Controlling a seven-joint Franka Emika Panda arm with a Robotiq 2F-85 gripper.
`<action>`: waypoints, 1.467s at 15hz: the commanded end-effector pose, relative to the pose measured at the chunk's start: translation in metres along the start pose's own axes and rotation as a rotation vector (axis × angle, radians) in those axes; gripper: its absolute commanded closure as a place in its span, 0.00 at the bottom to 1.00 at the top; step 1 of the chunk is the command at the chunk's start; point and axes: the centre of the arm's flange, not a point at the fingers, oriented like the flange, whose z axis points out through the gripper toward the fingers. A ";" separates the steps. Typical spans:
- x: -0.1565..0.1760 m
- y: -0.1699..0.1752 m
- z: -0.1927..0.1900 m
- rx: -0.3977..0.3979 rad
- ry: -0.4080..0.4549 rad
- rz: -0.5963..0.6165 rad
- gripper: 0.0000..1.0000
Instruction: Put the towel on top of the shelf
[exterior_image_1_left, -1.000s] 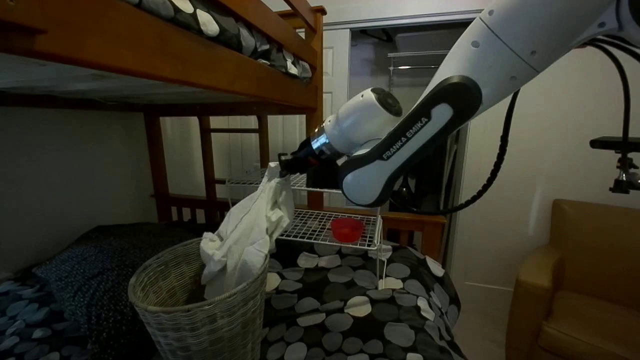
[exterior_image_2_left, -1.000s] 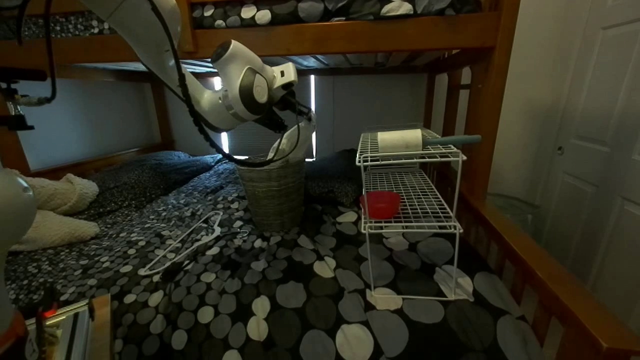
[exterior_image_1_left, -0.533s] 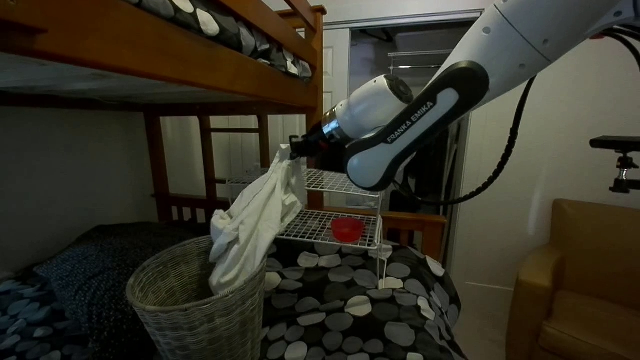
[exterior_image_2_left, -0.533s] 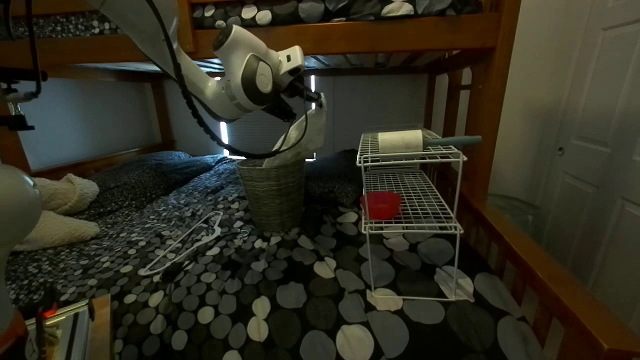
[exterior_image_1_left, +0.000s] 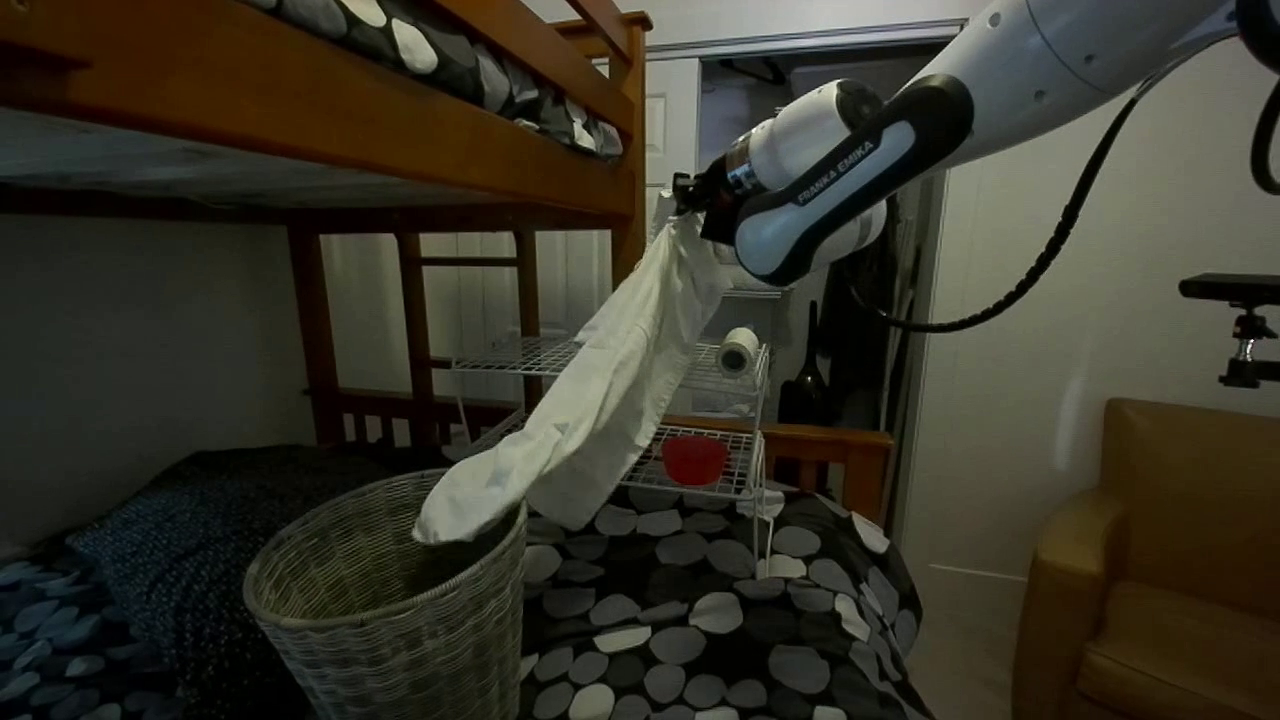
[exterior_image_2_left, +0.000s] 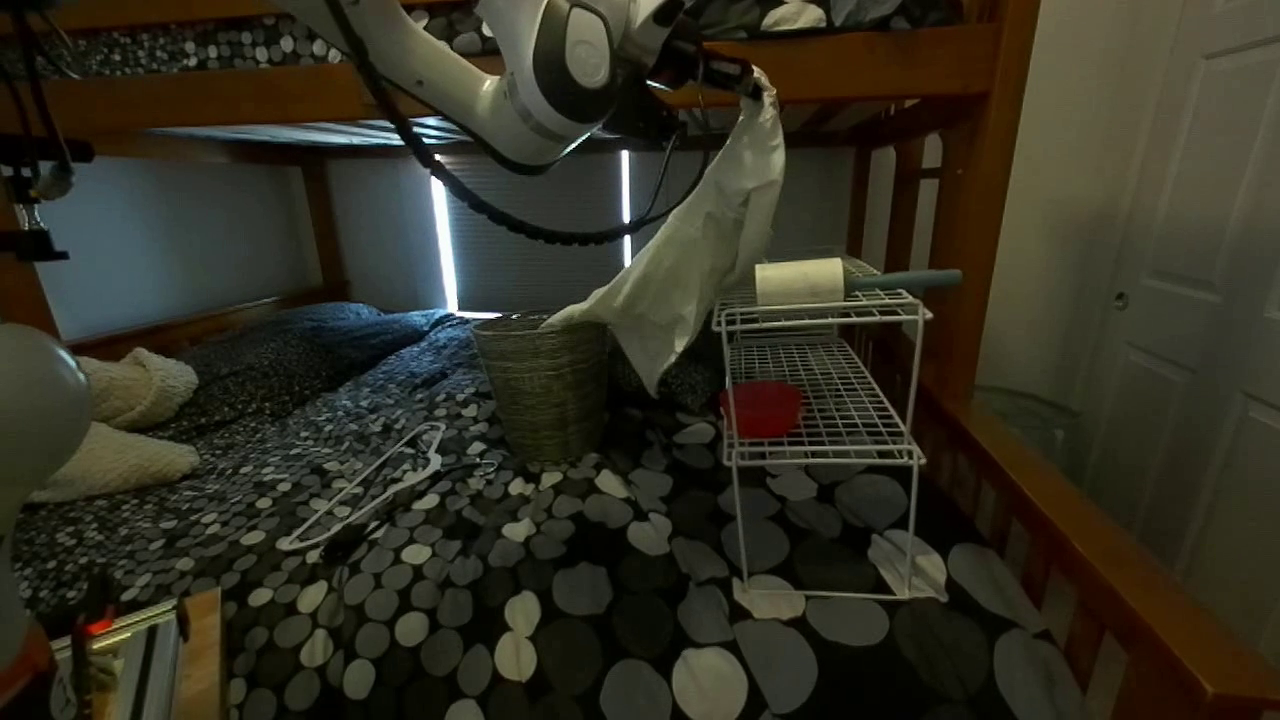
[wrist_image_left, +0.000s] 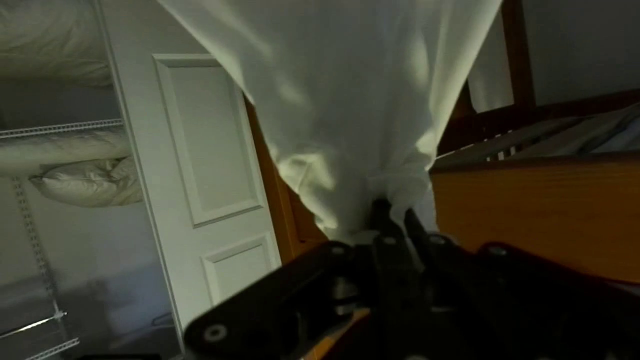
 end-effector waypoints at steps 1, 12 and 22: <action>0.004 -0.007 0.013 -0.026 0.044 0.074 0.99; 0.120 -0.003 -0.003 -0.003 0.265 0.273 0.99; 0.187 0.016 0.077 -0.180 0.445 0.541 0.99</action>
